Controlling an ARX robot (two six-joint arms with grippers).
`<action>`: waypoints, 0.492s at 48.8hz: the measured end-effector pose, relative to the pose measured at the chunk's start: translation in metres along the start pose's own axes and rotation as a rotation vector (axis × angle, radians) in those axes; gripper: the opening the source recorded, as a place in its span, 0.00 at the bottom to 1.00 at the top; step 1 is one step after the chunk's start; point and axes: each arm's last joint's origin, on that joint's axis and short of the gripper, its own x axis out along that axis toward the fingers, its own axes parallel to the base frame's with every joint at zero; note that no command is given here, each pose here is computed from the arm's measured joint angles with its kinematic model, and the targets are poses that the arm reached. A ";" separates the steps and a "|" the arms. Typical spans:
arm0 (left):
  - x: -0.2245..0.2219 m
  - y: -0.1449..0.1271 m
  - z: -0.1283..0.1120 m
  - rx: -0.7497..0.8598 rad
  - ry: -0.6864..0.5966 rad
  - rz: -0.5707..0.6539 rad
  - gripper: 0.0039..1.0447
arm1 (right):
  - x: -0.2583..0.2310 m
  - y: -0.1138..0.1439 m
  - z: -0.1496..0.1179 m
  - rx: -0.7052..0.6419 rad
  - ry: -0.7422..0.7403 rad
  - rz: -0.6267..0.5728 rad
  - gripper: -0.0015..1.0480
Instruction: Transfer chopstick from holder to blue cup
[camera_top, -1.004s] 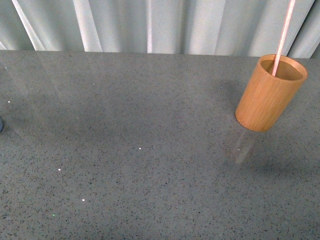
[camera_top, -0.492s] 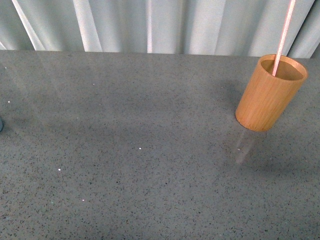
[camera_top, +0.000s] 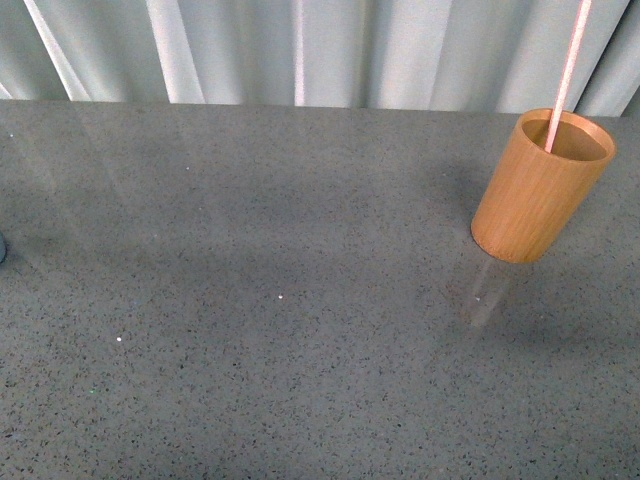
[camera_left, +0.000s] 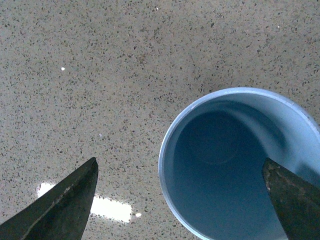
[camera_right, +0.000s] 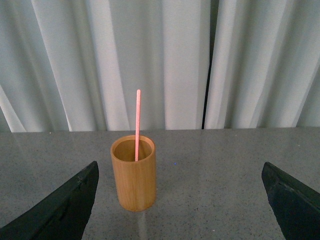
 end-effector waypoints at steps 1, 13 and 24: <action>0.000 0.000 0.000 0.001 0.000 0.000 0.94 | 0.000 0.000 0.000 0.000 0.000 0.000 0.90; 0.003 -0.008 0.001 0.019 -0.006 0.010 0.94 | 0.000 0.000 0.000 0.000 0.000 0.000 0.90; 0.013 -0.017 -0.003 0.035 0.031 0.014 0.94 | 0.000 0.000 0.000 0.000 0.000 0.000 0.90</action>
